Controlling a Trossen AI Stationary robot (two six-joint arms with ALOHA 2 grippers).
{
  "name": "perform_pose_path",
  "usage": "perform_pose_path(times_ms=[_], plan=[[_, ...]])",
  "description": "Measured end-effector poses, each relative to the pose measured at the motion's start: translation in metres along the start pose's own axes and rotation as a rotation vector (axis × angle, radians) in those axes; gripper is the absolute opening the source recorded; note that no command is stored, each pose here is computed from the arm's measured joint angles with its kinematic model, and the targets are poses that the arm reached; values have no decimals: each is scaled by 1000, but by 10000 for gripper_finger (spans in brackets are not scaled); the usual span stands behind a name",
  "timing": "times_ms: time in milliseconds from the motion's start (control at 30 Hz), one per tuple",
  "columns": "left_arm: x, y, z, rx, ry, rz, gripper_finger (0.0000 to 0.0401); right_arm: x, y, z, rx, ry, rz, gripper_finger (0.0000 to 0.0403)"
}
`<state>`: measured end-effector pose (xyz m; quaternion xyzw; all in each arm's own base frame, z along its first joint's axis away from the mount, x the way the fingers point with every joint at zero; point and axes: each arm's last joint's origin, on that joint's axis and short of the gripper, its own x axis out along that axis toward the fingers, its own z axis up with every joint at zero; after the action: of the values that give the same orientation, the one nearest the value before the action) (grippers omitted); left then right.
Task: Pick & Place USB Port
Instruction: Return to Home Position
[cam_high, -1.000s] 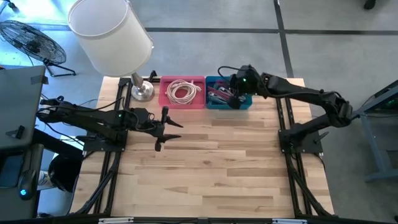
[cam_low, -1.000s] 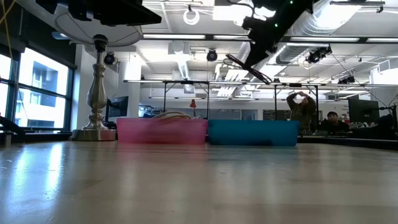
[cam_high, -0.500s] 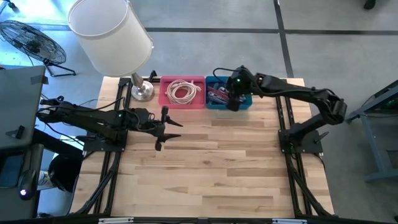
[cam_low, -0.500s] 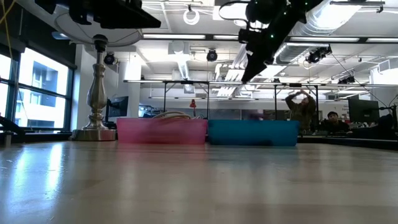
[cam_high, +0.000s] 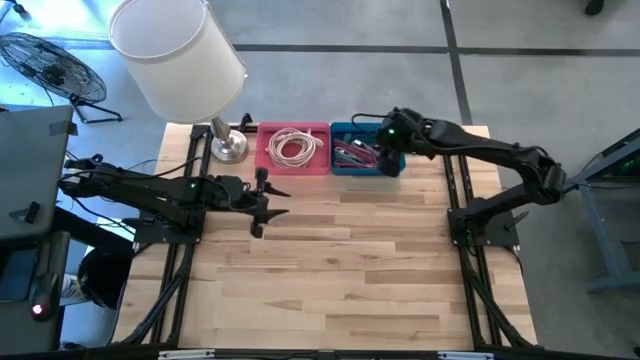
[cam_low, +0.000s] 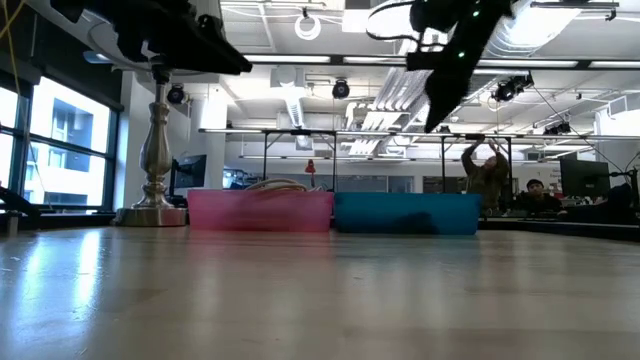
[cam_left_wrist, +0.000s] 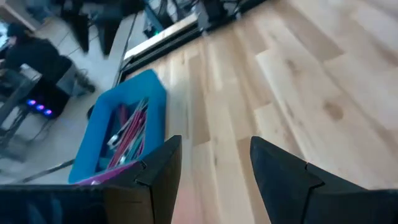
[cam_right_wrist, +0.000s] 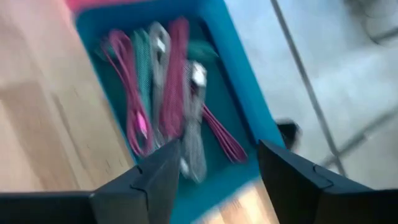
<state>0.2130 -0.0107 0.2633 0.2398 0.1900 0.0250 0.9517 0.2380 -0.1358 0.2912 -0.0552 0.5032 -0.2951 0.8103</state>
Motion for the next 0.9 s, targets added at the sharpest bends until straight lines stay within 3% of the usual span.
perform_pose_path(times_ms=[133, 233, 333, 400, 500, 667, 900], plan=[[0, 1, -2, 3, 37, 49, 186, -31, -6, -19, 2, 56, -70, 184], [-4, 3, -4, 44, 98, 86, 174, -59, -11, -37, 6, 81, -116, 141], [-14, 11, 3, 93, 149, 141, 131, -87, -16, -60, 16, 94, -104, 64], [-23, 16, 7, 118, 175, 163, 80, -104, -20, -75, 23, 84, -99, 17], [-37, 23, 12, 154, 169, 212, 14, -127, -25, -95, 64, 28, -104, 17], [-64, 31, 13, 153, 135, 272, 4, -161, -30, -127, 90, -120, -55, 5], [-95, 32, 0, 60, 38, 319, 2, -202, -26, -177, 132, -403, 39, 1]])
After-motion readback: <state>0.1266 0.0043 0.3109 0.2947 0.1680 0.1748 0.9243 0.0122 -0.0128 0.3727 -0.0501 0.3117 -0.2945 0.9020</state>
